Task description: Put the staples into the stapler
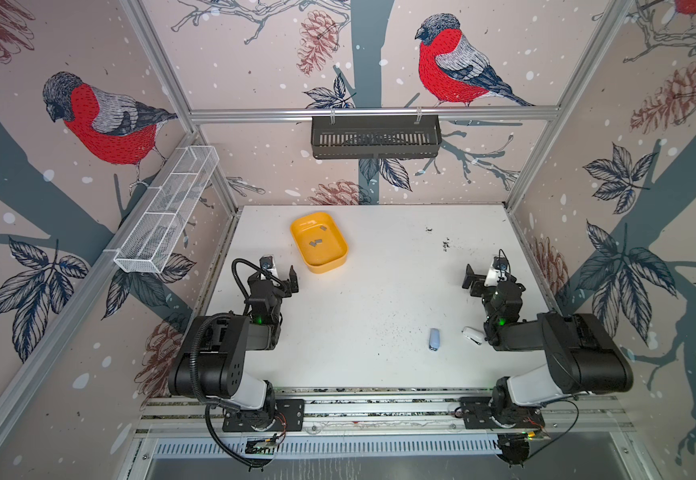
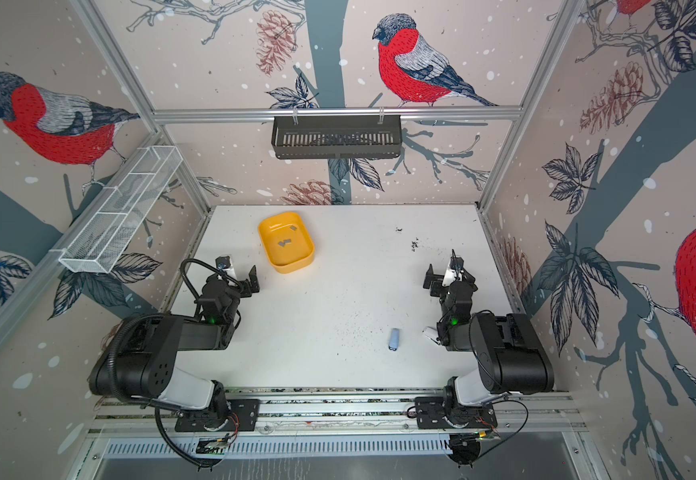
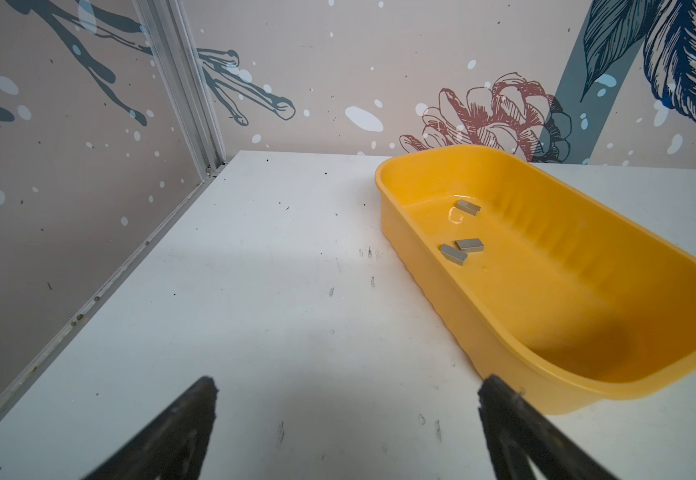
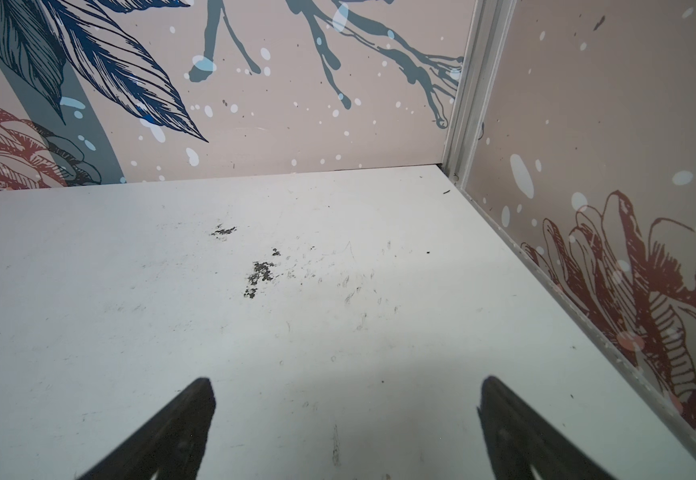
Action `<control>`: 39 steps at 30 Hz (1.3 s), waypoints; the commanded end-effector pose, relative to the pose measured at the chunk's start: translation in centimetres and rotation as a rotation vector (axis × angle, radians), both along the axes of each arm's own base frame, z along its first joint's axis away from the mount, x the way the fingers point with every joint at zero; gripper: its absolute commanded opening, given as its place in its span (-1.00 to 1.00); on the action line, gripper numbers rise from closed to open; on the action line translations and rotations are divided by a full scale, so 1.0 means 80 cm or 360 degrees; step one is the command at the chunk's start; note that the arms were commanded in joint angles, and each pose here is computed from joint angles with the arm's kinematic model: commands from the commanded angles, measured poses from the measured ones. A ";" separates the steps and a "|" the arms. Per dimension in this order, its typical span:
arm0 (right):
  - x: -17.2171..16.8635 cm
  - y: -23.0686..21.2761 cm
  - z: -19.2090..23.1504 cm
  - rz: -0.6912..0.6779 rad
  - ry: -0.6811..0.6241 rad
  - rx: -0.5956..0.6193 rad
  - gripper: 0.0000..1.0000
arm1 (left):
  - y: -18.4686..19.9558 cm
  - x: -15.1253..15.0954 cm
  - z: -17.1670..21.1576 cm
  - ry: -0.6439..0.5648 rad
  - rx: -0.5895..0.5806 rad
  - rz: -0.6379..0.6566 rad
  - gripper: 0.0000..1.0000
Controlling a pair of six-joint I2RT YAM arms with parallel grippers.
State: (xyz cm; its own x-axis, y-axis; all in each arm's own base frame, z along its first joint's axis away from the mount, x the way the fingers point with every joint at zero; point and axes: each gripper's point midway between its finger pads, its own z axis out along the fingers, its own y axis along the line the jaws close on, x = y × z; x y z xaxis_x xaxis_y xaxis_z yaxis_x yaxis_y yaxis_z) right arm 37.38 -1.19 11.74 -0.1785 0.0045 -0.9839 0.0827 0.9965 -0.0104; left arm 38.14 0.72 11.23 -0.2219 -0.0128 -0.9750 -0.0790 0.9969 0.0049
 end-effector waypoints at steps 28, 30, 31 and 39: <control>-0.017 0.004 0.040 -0.0089 -0.0113 -0.0049 0.99 | 0.005 -0.023 0.046 -0.0155 -0.0008 0.0061 0.95; -0.019 0.008 0.043 -0.0090 -0.0122 -0.0069 0.99 | 0.006 -0.022 0.047 -0.0150 -0.0012 0.0067 0.95; -0.019 0.009 0.044 -0.0087 -0.0119 -0.0074 0.99 | 0.004 -0.021 0.047 -0.0142 -0.0012 0.0063 0.95; -0.019 0.016 0.073 -0.0089 -0.0146 -0.0049 0.99 | -0.010 -0.017 0.057 -0.0101 0.0022 0.0043 0.95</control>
